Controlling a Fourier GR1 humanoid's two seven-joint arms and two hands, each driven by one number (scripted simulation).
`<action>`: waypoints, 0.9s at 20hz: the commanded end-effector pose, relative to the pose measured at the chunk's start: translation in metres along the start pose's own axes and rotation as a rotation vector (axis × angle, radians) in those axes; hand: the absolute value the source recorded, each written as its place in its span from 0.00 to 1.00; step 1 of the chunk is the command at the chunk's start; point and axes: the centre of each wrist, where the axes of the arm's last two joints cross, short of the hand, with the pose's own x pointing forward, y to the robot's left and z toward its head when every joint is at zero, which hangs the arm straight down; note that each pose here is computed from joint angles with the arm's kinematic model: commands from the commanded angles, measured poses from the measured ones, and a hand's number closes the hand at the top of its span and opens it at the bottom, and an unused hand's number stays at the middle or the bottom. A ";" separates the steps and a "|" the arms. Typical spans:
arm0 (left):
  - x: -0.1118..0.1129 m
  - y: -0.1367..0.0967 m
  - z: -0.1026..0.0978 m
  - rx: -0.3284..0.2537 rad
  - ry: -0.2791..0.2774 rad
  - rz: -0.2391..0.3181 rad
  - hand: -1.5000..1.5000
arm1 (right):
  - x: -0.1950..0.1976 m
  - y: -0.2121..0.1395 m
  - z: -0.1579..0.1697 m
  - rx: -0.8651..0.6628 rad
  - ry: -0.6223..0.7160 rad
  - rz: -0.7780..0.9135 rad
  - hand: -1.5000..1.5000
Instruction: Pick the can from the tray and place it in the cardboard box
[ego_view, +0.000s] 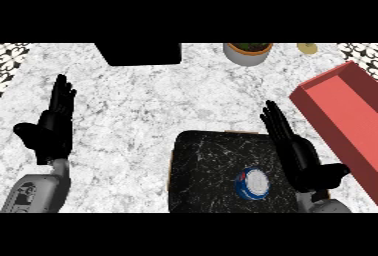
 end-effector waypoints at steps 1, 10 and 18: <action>0.003 -0.002 -0.005 -0.027 0.012 0.001 0.50 | 0.000 -0.020 0.023 -0.188 -0.006 0.000 1.00; -0.009 0.017 0.021 -0.073 0.168 0.161 0.50 | -0.039 -0.104 0.154 -1.073 0.238 0.414 0.00; 0.014 0.008 0.027 -0.155 0.145 0.184 0.50 | 0.034 -0.062 0.210 -0.867 0.188 0.661 0.00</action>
